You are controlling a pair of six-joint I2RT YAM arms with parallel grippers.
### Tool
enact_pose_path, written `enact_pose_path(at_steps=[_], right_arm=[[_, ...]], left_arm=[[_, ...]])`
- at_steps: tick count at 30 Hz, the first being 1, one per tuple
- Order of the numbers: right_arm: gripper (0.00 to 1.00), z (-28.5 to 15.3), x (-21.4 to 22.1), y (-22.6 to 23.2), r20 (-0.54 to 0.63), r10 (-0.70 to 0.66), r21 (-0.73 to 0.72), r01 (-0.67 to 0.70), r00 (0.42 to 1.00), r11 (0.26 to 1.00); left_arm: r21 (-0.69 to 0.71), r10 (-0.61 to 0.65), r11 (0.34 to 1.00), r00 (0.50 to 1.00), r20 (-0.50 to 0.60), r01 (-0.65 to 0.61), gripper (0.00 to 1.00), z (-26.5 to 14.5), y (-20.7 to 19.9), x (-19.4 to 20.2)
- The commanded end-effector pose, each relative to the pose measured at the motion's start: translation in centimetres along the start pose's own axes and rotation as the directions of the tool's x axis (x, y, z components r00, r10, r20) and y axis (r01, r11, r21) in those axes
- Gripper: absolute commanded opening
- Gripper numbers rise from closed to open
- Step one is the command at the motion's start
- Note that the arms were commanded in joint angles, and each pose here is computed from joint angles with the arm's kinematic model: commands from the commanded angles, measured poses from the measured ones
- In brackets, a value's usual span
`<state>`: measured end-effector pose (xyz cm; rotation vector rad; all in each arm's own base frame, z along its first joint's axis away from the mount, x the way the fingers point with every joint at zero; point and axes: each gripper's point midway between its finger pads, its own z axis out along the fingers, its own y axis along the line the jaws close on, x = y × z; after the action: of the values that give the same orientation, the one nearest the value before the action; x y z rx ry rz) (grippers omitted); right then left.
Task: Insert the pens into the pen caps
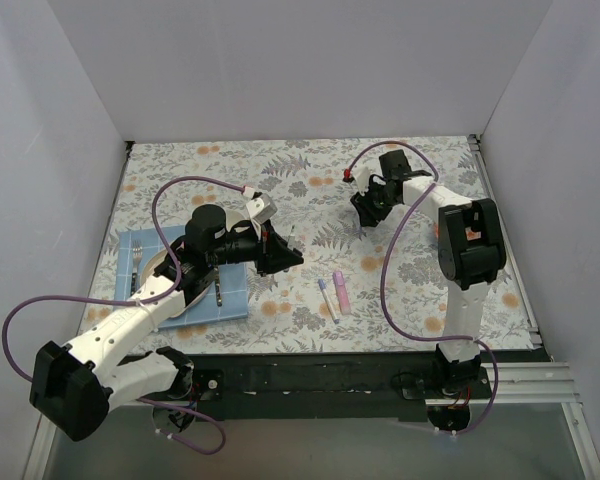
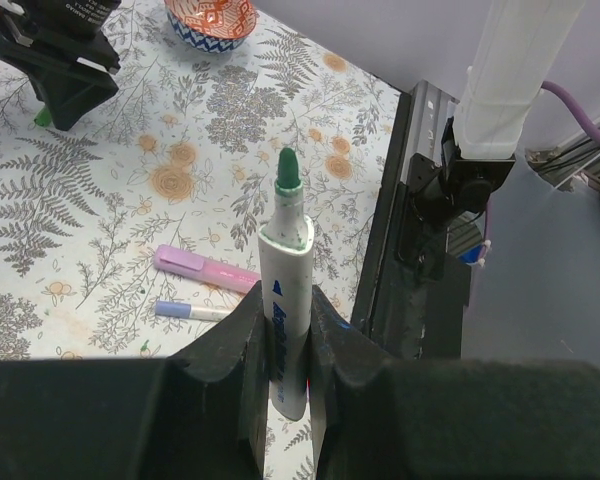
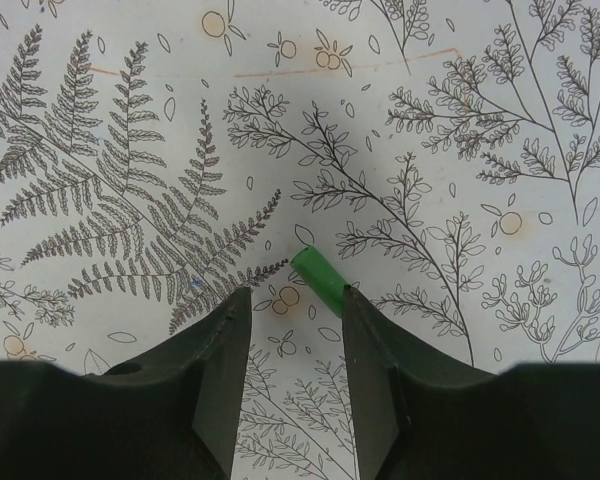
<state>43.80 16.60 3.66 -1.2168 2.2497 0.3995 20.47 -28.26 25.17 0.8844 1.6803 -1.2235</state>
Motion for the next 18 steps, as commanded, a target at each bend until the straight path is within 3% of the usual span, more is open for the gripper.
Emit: enact_pose_path(at_steps=[1, 8, 18], right_arm=[[0.47, 0.4, -0.2, -0.8, 0.011, -0.036, 0.012, 0.036, 0.999, 0.999], [0.45, 0.8, -1.0, -1.5, 0.058, -0.042, 0.051, 0.039, 0.997, 0.998], [0.4, 0.8, 1.9, -1.7, -0.06, 0.038, 0.132, -0.03, 0.997, 0.991]], left_arm=[[-0.008, 0.024, 1.0, 1.0, 0.014, -0.024, 0.0, -0.1, 0.1, -0.4], [0.011, 0.016, 1.0, 1.0, 0.005, -0.016, 0.0, 0.1, 0.0, -0.1], [0.012, 0.028, 1.0, 0.999, 0.026, -0.029, 0.0, -0.3, -0.5, -0.8]])
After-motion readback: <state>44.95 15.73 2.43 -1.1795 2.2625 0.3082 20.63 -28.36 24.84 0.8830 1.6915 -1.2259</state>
